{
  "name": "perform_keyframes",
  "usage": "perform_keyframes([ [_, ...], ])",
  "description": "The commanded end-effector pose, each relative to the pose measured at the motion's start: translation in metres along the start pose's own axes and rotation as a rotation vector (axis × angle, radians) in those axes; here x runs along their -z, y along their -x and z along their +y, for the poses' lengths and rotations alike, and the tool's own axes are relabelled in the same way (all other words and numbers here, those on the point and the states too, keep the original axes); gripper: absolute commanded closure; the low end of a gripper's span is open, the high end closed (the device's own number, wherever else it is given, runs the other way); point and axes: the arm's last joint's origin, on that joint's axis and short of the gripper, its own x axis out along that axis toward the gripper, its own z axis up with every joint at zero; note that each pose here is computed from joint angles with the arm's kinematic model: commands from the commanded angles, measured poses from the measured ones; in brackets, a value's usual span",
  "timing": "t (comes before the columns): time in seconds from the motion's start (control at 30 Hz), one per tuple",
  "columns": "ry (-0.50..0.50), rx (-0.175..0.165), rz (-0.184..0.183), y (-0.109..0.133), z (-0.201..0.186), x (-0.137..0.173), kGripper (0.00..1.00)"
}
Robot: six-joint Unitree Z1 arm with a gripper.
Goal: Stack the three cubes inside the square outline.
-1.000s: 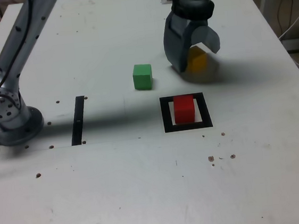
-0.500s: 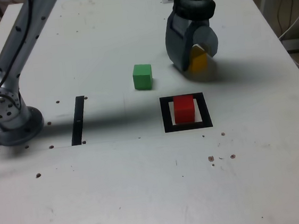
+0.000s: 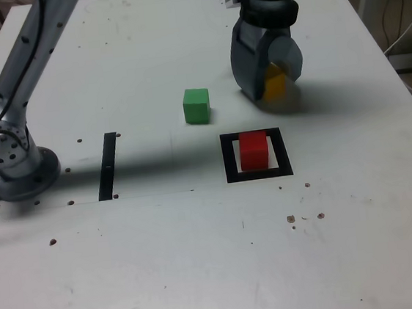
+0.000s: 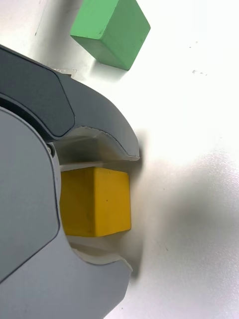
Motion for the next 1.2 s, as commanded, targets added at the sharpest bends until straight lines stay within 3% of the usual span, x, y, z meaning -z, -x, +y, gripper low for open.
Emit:
perform_keyframes([
  [0.0,0.006,-0.012,-0.004,0.002,0.001,0.002,0.44],
  [0.13,0.011,-0.027,-0.012,0.003,0.002,0.002,0.47],
  [0.3,0.014,-0.016,-0.014,0.004,0.001,0.002,0.48],
  [0.47,0.025,-0.011,-0.018,0.005,0.001,0.003,0.57],
  [0.6,0.019,-0.031,-0.052,0.010,0.001,0.003,0.63],
  [0.7,-0.015,-0.051,-0.086,0.017,-0.001,0.007,0.66],
  [0.9,-0.088,-0.071,-0.057,0.030,-0.001,0.033,0.69],
  [1.07,-0.186,-0.105,-0.087,0.058,-0.019,0.062,0.69],
  [1.17,-0.253,-0.108,-0.087,0.074,-0.035,0.081,0.69],
])
